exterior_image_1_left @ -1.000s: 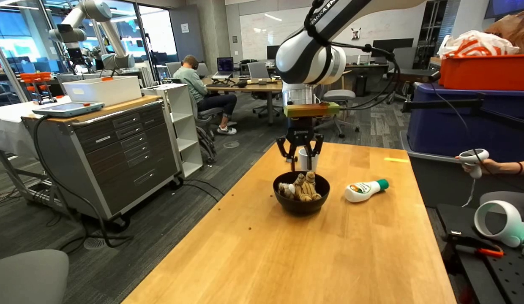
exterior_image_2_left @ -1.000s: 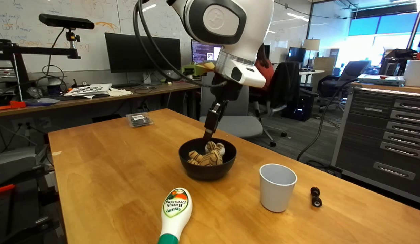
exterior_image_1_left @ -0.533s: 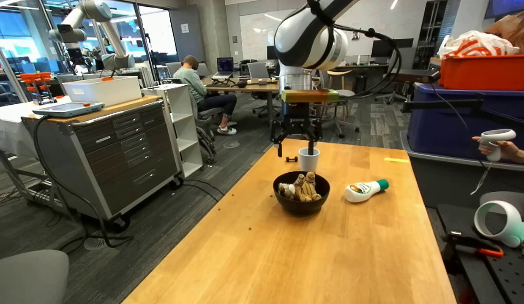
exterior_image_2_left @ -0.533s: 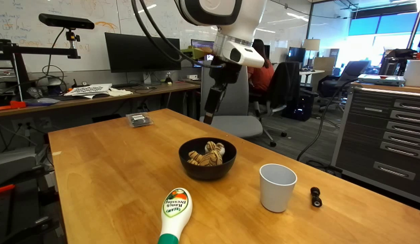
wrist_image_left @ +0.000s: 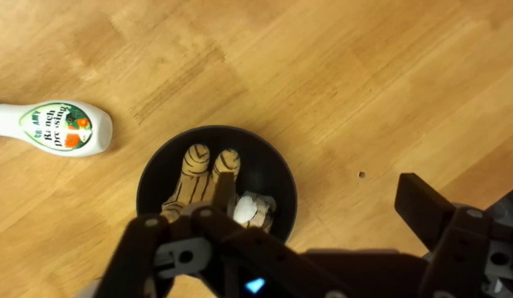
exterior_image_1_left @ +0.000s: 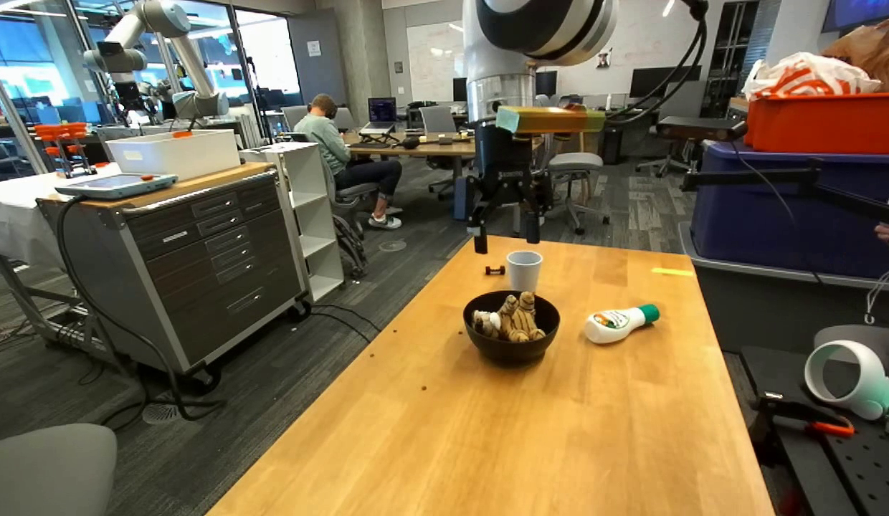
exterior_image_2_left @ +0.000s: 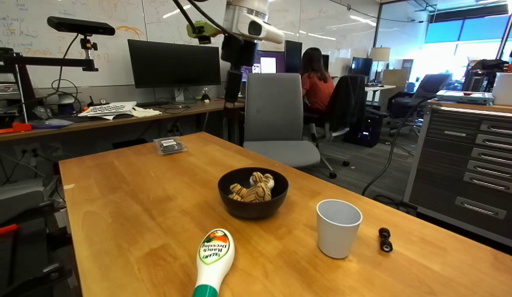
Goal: Put the tiger plushie in the bowl
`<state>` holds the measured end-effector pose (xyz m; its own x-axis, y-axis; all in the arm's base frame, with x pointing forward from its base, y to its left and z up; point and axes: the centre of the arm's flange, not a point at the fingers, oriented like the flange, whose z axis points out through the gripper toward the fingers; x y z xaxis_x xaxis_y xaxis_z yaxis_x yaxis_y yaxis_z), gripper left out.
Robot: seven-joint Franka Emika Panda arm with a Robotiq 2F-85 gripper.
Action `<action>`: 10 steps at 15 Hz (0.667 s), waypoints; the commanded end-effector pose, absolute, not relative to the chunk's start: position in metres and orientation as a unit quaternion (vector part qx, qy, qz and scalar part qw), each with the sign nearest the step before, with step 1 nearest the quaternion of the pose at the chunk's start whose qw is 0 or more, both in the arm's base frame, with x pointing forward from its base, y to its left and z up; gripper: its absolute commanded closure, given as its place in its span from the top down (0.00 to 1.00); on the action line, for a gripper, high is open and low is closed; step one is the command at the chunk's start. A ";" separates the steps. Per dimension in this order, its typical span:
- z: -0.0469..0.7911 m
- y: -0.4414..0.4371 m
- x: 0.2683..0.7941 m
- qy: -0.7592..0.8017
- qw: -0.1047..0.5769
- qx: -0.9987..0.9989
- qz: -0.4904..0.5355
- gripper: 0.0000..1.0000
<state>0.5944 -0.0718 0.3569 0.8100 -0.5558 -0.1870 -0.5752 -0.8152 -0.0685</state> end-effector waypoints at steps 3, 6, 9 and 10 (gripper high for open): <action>0.388 -0.009 0.527 0.163 0.037 -0.982 0.089 1.00; 0.395 0.012 0.499 0.105 0.034 -0.991 0.077 1.00; 0.396 0.022 0.474 0.065 0.020 -0.996 0.065 1.00; 0.396 0.024 0.465 0.058 0.013 -0.997 0.057 1.00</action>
<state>0.5058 0.0189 0.3878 0.9671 -0.1815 -0.1781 -0.1916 -0.9806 -0.0411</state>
